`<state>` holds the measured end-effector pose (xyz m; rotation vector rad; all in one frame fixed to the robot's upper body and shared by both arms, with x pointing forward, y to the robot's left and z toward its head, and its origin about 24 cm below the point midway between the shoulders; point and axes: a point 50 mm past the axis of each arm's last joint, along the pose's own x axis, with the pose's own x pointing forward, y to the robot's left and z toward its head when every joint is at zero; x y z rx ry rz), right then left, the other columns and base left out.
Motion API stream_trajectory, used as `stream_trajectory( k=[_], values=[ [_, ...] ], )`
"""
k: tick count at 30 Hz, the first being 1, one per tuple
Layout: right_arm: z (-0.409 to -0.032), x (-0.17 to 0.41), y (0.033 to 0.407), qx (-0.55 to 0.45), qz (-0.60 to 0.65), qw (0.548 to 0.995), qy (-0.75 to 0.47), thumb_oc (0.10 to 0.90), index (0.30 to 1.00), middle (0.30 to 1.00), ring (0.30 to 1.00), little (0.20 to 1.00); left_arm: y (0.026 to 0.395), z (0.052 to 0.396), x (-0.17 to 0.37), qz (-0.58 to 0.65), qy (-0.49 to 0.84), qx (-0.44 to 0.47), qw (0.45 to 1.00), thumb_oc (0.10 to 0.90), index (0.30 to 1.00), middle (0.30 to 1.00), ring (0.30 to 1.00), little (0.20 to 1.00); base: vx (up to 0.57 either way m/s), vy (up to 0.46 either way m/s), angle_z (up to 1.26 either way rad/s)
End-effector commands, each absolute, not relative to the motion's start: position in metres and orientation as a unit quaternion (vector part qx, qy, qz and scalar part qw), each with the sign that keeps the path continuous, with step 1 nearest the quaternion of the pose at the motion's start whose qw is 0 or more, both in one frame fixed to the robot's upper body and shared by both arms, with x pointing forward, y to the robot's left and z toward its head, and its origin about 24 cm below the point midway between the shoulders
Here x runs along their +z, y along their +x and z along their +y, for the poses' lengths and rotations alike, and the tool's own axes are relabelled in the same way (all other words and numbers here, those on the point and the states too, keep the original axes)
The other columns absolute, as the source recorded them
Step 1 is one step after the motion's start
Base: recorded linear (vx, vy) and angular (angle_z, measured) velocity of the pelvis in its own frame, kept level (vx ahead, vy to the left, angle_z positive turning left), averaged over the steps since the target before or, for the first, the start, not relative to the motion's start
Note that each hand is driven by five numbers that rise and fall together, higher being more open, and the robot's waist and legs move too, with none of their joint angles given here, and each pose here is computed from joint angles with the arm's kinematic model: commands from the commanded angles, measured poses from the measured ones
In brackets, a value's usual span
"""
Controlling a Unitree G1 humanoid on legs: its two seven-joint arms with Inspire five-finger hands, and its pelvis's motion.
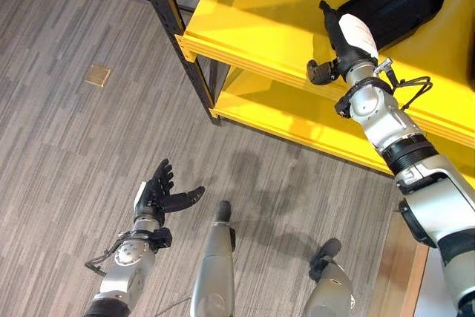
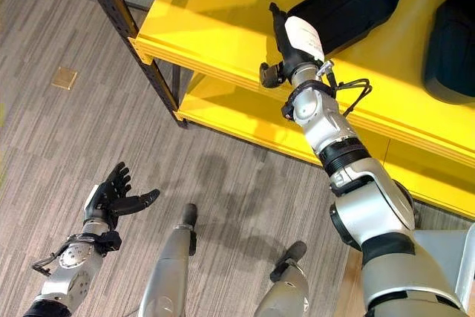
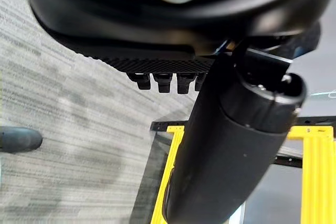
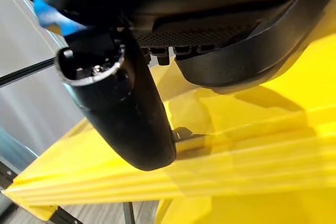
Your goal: Move parts from the plastic box to the shelf.
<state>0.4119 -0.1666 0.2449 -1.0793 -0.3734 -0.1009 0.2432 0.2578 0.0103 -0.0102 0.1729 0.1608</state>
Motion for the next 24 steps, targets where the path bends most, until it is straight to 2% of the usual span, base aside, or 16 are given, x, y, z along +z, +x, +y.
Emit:
stream_trajectory(
  k=[1, 14, 24],
  values=[
    [-0.196, 0.276, 0.398, -0.086, -0.221, 0.800, -0.551, 0.900, 1.000, 1.000, 1.000, 1.000, 0.250, 0.267, 0.044, -0.011, -0.008, 0.101, 0.995, 0.900, 1.000, 1.000, 1.000, 1.000, -0.01, -0.005, -0.05],
    [-0.228, 0.262, 0.377, -0.085, -0.214, 0.789, -0.569, 0.900, 1.000, 1.000, 1.000, 1.000, 0.246, 0.271, 0.042, -0.009, -0.005, 0.114, 0.993, 0.900, 1.000, 1.000, 1.000, 1.000, -0.01, -0.016, -0.06],
    [-0.237, 0.265, 0.371, -0.088, -0.213, 0.781, -0.580, 0.900, 1.000, 1.000, 1.000, 1.000, 0.244, 0.274, 0.040, -0.004, -0.003, 0.116, 0.993, 0.900, 1.000, 1.000, 1.000, 1.000, 0.00, 0.000, 0.00]
  ],
)
